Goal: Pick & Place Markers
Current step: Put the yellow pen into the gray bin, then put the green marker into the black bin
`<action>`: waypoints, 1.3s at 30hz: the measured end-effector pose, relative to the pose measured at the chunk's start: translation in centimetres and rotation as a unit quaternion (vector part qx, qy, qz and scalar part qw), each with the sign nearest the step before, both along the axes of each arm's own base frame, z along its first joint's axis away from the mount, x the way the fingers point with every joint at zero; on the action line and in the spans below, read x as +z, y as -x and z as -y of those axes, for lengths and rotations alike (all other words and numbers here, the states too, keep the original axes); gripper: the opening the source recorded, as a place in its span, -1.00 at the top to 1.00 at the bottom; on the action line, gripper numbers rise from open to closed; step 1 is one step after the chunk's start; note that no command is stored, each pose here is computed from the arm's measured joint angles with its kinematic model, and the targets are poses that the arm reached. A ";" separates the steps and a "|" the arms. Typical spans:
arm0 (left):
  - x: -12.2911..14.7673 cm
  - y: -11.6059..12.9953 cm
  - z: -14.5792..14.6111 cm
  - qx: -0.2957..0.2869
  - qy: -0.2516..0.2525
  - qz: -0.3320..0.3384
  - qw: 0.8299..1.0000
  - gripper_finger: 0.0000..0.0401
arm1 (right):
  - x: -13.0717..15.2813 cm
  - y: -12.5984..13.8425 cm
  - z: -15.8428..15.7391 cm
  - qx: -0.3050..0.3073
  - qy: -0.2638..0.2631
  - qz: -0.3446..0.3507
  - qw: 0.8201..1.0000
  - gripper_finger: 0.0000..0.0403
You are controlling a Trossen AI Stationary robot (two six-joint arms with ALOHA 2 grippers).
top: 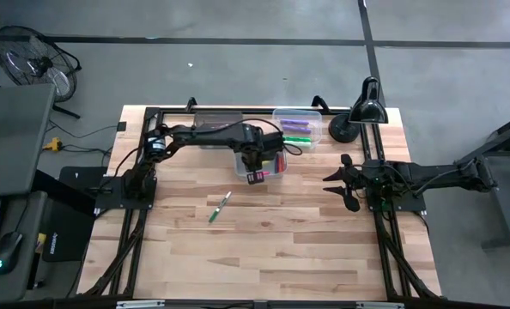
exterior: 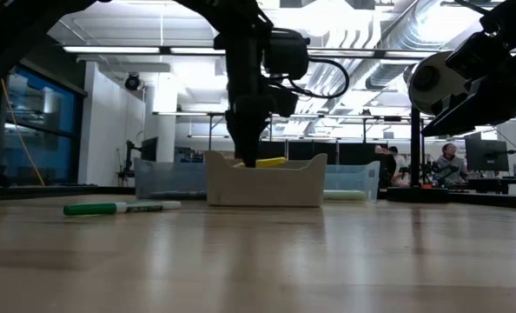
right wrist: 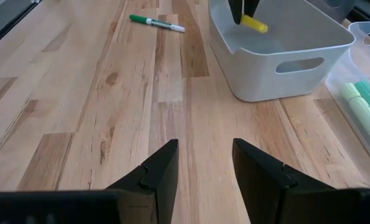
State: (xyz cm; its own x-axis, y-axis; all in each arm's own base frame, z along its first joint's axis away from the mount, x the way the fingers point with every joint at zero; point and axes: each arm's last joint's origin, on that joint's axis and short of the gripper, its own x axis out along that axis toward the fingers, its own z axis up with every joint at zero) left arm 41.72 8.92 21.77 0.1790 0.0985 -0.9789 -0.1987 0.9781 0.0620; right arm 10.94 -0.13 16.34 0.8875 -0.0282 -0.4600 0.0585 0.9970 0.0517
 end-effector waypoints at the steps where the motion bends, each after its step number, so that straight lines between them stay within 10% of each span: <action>1: 0.0 0.0 0.0 0.000 0.000 -0.001 1.000 0.72 | 0.0 0.0 0.0 0.000 0.000 0.000 1.000 0.31; 21: 0.2 0.3 0.0 0.019 0.018 -0.011 1.000 0.35 | 0.0 0.0 0.0 0.001 0.000 0.000 1.000 0.31; 39: 6.8 0.6 3.3 0.034 -0.034 -0.008 0.999 0.35 | -0.1 0.0 0.0 0.001 -0.003 -0.004 1.000 0.31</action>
State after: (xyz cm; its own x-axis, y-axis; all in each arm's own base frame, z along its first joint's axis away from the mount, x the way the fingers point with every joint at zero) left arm 41.09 5.67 28.58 0.1542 0.1764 -0.9722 -0.2623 0.9559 0.1318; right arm 10.91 -0.12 16.26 0.8835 -0.0242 -0.4679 0.0572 0.9968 0.0564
